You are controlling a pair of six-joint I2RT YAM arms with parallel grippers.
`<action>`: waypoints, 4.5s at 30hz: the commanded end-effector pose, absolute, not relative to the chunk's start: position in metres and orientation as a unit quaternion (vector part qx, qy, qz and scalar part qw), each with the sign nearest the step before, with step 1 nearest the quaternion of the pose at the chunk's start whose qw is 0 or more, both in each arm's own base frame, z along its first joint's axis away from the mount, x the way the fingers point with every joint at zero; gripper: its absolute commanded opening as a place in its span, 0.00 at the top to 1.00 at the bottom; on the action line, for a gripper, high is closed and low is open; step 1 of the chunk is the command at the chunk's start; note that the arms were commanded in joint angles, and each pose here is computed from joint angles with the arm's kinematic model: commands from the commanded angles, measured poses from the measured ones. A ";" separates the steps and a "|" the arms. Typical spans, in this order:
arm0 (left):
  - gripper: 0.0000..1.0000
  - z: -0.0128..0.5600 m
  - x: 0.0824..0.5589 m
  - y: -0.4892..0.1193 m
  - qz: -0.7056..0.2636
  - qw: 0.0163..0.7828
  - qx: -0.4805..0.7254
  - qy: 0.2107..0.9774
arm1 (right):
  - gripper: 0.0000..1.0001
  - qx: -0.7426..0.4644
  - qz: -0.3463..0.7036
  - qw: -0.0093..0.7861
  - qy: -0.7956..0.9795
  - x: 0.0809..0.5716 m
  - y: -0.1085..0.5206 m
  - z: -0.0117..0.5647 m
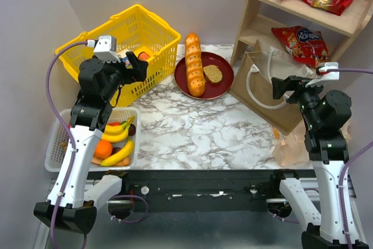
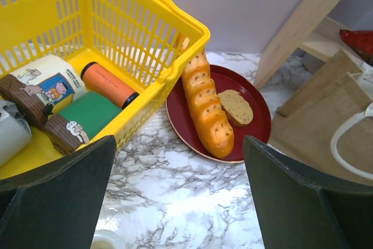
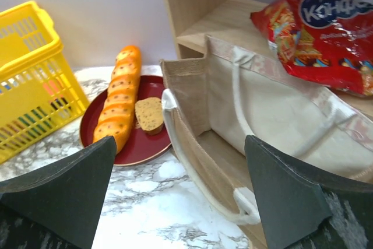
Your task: Place the mixed food into the grocery bags and tie them
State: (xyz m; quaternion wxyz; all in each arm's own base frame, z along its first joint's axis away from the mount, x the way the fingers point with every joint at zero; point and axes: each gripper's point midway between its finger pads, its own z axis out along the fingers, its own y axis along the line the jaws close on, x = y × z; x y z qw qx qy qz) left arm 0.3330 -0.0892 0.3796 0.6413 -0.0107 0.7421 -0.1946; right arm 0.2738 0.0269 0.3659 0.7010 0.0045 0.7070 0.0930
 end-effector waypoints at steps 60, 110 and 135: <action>0.01 0.303 0.324 -0.137 -0.266 0.590 0.096 0.756 | 0.99 -0.208 0.049 0.444 0.870 0.301 0.108 0.284; 1.00 0.246 0.298 -0.337 -0.425 0.304 0.255 0.814 | 0.27 -0.319 0.280 0.509 0.749 0.229 0.261 0.296; 1.00 0.297 0.266 -0.183 -0.376 0.418 0.154 0.812 | 0.08 -0.053 0.249 0.521 0.815 0.313 0.173 0.342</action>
